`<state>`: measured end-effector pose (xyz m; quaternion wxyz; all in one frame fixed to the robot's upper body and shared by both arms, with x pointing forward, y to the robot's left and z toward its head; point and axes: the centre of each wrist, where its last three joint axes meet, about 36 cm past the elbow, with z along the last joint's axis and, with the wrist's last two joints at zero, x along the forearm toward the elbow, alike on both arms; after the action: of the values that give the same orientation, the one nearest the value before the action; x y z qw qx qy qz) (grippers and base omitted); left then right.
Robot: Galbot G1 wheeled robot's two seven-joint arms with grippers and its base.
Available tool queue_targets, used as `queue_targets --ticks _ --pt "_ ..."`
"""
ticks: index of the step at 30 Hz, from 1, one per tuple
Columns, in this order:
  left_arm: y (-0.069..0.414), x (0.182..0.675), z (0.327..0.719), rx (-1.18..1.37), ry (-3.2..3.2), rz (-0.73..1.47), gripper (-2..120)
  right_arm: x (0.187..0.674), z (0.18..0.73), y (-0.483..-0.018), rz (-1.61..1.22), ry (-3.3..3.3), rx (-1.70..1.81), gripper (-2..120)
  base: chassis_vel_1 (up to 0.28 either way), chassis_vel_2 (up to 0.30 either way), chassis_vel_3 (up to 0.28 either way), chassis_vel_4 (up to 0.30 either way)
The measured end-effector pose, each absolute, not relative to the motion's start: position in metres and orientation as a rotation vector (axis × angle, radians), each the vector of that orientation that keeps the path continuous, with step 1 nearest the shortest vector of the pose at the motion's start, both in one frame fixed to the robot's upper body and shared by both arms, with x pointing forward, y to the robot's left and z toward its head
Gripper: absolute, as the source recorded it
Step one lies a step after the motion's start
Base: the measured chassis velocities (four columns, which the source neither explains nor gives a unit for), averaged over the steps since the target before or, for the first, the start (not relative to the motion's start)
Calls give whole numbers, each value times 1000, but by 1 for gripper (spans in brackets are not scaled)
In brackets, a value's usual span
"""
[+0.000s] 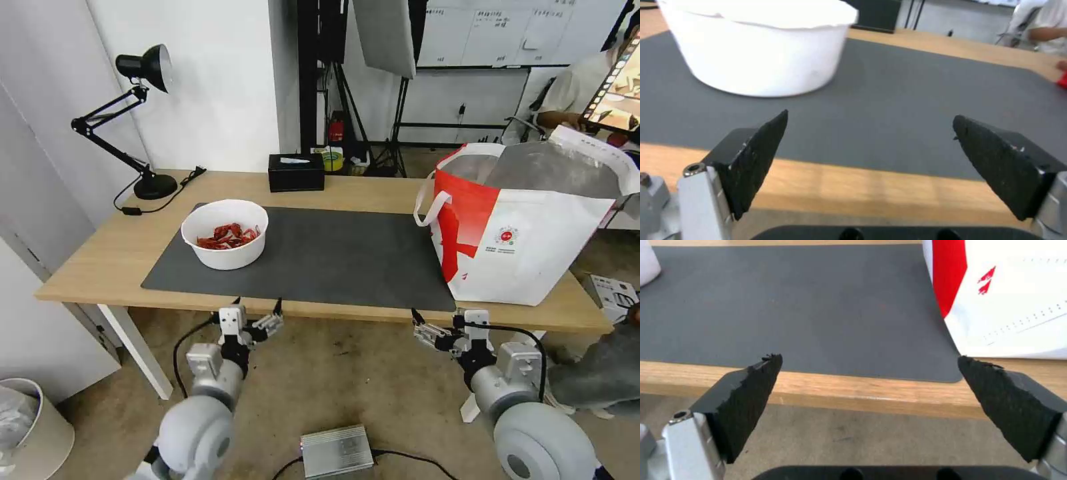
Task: Pick up the trash from the table and place it into the takeout bag.
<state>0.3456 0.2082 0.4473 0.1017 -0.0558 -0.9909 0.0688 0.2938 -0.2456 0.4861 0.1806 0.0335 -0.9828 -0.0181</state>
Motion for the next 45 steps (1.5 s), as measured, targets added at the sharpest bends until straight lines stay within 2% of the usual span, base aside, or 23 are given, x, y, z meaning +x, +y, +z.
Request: queue_targets --ticks 14,24,38,45 --pt "247 414 492 -8 -2881 157 100 294 486 -246 -51 -2777 96 100 0 0 0 0" --pt "261 450 519 222 -2732 55 100 294 486 -246 -51 -2777 96 100 0 0 0 0" --pt "271 459 556 161 -2640 348 100 294 486 -246 -51 -2777 96 100 0 0 0 0" --pt "274 483 583 168 -2619 439 100 294 486 -246 -51 -2777 96 100 0 0 0 0"
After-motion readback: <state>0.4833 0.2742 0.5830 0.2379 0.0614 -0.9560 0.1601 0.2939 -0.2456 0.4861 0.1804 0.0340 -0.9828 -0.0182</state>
